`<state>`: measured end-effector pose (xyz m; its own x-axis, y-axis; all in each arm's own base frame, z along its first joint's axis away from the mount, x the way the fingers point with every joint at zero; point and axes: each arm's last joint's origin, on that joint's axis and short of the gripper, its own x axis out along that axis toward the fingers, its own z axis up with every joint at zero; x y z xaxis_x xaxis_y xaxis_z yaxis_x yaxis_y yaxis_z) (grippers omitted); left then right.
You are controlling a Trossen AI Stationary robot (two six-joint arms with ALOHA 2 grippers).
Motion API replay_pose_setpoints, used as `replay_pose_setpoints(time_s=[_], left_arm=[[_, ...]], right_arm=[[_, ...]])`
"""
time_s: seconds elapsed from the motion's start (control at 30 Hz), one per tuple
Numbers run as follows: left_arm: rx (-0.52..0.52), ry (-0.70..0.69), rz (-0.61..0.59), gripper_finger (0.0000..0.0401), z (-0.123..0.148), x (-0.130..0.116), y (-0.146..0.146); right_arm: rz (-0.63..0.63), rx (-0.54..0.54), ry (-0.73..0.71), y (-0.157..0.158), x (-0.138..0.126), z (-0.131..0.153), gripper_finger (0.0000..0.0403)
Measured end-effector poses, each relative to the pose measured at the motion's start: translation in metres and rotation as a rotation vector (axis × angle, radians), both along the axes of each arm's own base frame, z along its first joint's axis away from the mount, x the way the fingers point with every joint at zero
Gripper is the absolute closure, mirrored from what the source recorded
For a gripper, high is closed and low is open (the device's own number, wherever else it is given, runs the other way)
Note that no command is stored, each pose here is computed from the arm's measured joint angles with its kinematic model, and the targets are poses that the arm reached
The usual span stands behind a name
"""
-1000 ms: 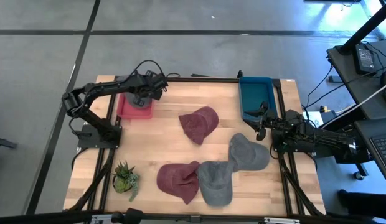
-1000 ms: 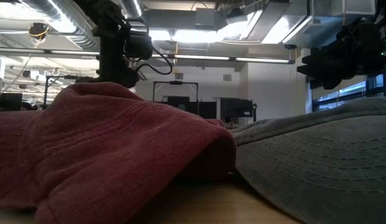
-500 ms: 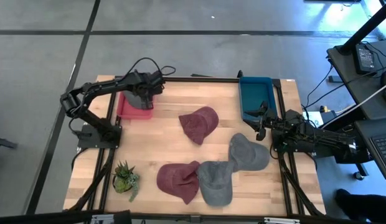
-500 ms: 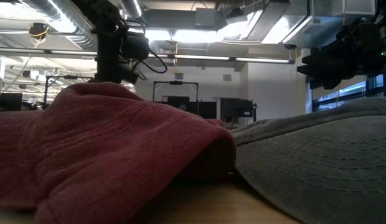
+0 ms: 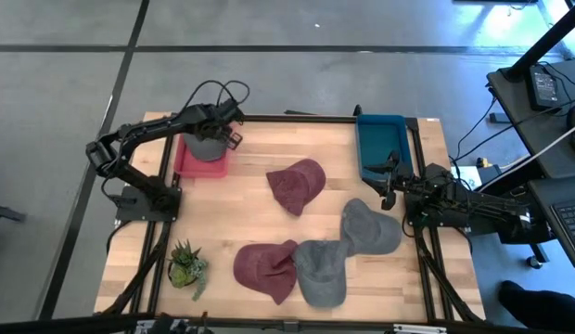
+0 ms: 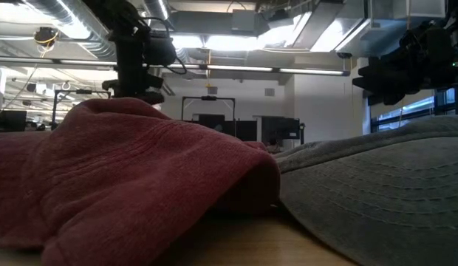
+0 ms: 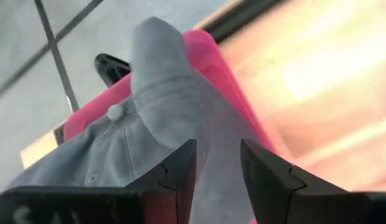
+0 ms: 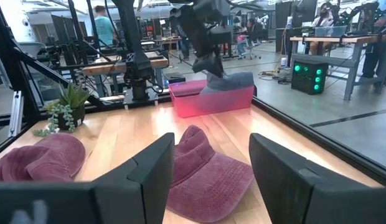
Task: Pick & Place hat
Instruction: Put the top left gray cap into the pink bin
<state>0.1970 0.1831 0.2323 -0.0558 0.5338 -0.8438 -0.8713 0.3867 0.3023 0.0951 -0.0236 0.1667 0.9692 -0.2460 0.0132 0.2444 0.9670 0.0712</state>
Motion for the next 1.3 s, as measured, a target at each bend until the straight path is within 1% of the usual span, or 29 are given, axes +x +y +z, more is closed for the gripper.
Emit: replay_pose_setpoints(time_s=[0.1, 0.17, 0.2, 0.27, 0.37, 0.43, 0.53, 0.67, 0.73, 0.9, 1.17, 1.23, 1.3], left_arm=[[0.015, -0.043, 0.109, 0.0282, 0.0, -0.006, 0.007], [0.001, -0.09, 0.178, 0.028, 0.0, -0.009, 0.009], [-0.009, -0.103, 0.192, 0.028, 0.0, -0.01, 0.01], [-0.017, -0.102, 0.184, 0.0279, -0.001, -0.011, 0.011], [0.005, -0.088, 0.178, 0.028, 0.0, -0.011, 0.012], [0.042, -0.086, 0.214, 0.0282, 0.001, -0.011, 0.013], [0.089, -0.127, 0.286, 0.0283, 0.001, -0.01, 0.016], [0.082, -0.169, 0.321, 0.0281, -0.003, -0.008, 0.021], [0.058, -0.188, 0.344, 0.0281, -0.007, -0.009, 0.025], [0.037, -0.181, 0.415, 0.0285, -0.017, -0.015, 0.036], [-0.02, -0.205, 0.431, 0.0286, -0.027, -0.017, 0.047], [-0.021, -0.18, 0.397, 0.029, -0.027, -0.018, 0.048], [-0.047, -0.162, 0.328, 0.03, -0.028, -0.018, 0.048]], right_arm=[[0.0, -0.001, 0.0, 0.0, 0.0, 0.0, 0.0196], [0.0, -0.001, 0.0, 0.0, 0.0, 0.0, 0.0196], [0.0, -0.001, 0.001, 0.0, 0.0, 0.0, 0.0196], [0.0, -0.001, 0.0, 0.0, 0.0, 0.0, 0.0196], [0.0, -0.007, 0.002, 0.0, 0.0, 0.0, 0.0196], [0.0, -0.019, 0.005, 0.0, 0.0, 0.0, 0.0196], [0.0, -0.026, 0.007, 0.0, 0.0, 0.0, 0.0196], [0.0, -0.027, 0.007, 0.0, 0.0, 0.0, 0.0196], [0.0, -0.027, 0.007, 0.0, 0.0, 0.0, 0.0196], [0.001, -0.027, 0.007, 0.0, 0.0, 0.0, 0.0196], [0.0, -0.031, 0.008, 0.0, 0.0, 0.0, 0.0196], [0.001, -0.03, 0.008, 0.0, 0.0, 0.0, 0.0196], [0.0, -0.03, 0.008, 0.0, 0.0, 0.0, 0.0196]])
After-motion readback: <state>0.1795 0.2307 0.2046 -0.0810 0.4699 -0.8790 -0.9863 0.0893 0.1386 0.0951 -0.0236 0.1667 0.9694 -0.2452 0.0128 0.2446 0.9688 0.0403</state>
